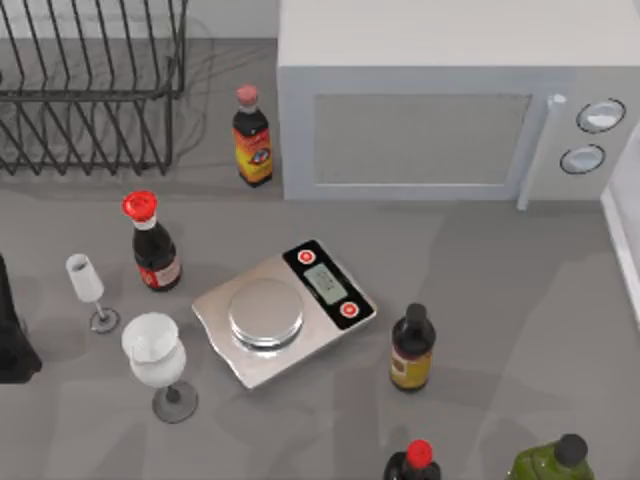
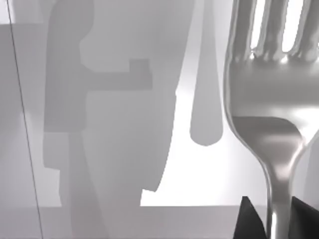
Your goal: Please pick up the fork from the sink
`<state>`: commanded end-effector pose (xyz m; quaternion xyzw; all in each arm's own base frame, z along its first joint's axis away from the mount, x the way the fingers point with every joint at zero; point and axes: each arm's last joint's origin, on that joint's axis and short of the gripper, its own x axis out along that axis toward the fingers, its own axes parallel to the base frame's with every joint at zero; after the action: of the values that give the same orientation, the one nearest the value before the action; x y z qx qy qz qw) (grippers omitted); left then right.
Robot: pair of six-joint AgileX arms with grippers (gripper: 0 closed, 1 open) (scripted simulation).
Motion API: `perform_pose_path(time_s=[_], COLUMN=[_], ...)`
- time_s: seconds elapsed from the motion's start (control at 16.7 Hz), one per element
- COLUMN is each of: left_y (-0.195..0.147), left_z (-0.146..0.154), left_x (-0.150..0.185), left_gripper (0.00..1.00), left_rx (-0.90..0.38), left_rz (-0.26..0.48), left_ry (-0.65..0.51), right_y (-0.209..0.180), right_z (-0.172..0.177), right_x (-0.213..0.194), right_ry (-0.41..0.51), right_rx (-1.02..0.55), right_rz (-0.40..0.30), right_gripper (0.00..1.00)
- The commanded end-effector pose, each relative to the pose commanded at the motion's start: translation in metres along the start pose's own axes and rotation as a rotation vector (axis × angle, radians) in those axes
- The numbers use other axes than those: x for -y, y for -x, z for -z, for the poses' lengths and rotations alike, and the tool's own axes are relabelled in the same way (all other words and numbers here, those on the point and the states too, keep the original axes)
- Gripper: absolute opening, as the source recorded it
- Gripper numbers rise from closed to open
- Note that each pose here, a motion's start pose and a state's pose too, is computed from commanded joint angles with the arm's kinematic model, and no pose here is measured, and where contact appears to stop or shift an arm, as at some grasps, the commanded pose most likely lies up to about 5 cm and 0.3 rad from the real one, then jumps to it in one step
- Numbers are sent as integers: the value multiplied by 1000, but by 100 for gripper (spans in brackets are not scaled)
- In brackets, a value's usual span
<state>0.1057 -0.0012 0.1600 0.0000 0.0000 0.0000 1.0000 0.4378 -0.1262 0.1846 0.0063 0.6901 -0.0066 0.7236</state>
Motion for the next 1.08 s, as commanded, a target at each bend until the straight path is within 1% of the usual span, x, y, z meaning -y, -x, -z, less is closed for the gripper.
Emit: perform_pose_path(time_s=[0.12, 0.24, 0.36, 0.48, 0.6, 0.78, 0.96, 1.08], left_y=[0, 0, 0, 0, 0, 0, 0, 0], left_z=[0, 0, 0, 0, 0, 0, 0, 0], left_x=[0, 0, 0, 0, 0, 0, 0, 0], left_gripper=[100, 100, 100, 100, 100, 100, 100, 100], left_rx=[0, 0, 0, 0, 0, 0, 0, 0], left_rz=[0, 0, 0, 0, 0, 0, 0, 0], left_ry=[0, 0, 0, 0, 0, 0, 0, 0], right_y=[-1, 5, 21, 43, 66, 89, 95, 95], right_z=[0, 3, 13, 33, 64, 124, 179, 200], right_x=[-2, -18, -49, -89, -133, -190, -222, -230], right_ry=[0, 0, -5, -11, -14, -2, 8, 8], right_rx=[-2, -7, -12, -11, -8, -15, -36, -45], right_rz=[-1, -3, -4, -3, -4, -6, -3, -1], right_gripper=[0, 0, 0, 0, 0, 0, 0, 0])
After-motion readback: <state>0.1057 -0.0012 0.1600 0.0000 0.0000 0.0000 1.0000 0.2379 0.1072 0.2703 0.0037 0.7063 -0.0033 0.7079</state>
